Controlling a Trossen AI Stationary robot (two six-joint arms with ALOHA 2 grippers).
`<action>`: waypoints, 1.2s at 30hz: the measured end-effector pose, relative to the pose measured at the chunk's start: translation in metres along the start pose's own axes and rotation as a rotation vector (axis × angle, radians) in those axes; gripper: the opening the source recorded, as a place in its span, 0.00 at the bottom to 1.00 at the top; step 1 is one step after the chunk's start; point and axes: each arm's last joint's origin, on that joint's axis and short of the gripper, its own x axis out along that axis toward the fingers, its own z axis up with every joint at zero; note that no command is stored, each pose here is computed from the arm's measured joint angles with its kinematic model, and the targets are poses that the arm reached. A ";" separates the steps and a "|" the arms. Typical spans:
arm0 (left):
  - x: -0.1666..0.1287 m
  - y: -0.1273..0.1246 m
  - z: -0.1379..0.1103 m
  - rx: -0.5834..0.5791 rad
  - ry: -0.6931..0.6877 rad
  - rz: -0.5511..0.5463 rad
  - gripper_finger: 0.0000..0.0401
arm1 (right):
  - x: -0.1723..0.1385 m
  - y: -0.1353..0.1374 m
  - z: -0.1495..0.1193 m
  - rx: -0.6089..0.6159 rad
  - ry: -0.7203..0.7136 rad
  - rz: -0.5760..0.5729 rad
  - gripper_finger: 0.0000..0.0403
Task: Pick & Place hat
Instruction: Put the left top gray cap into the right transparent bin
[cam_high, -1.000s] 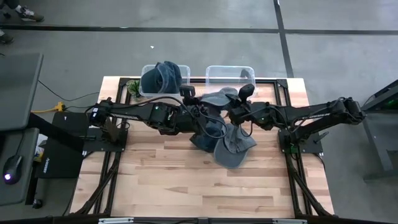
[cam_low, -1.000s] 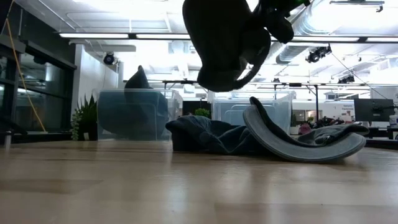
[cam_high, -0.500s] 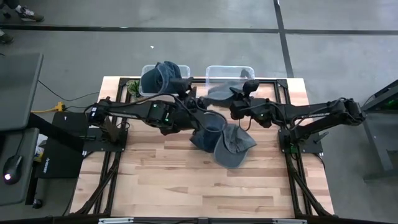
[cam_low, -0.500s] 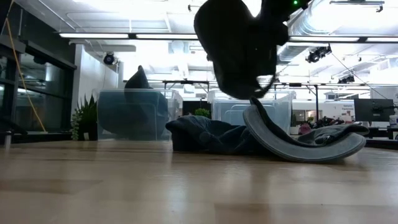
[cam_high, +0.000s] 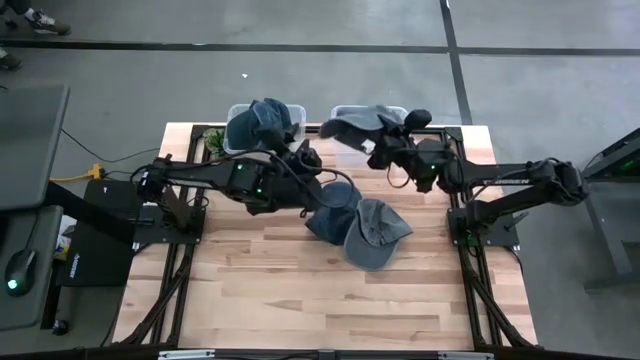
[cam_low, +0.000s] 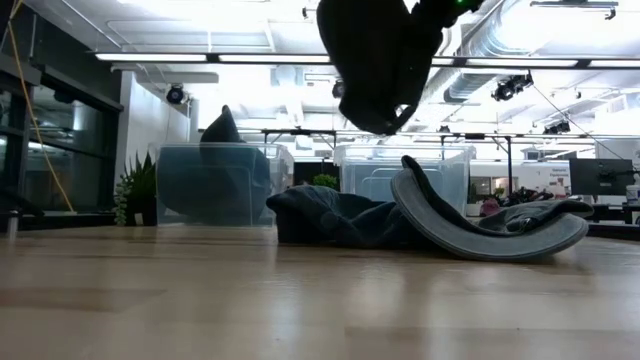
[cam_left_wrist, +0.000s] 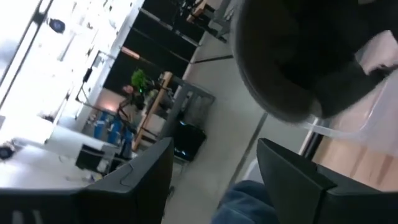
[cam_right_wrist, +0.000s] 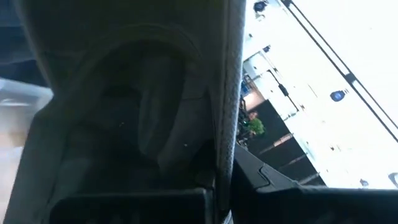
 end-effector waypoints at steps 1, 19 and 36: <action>0.000 0.000 -0.002 -0.019 0.007 0.004 0.56 | 0.003 -0.002 -0.001 0.014 0.005 -0.013 0.02; 0.000 0.002 -0.013 -0.281 0.024 0.061 0.56 | 0.049 -0.013 -0.033 0.423 0.045 -0.067 0.02; 0.000 0.000 -0.013 -0.284 0.035 0.015 0.57 | 0.089 0.033 -0.069 0.363 0.258 -0.001 0.02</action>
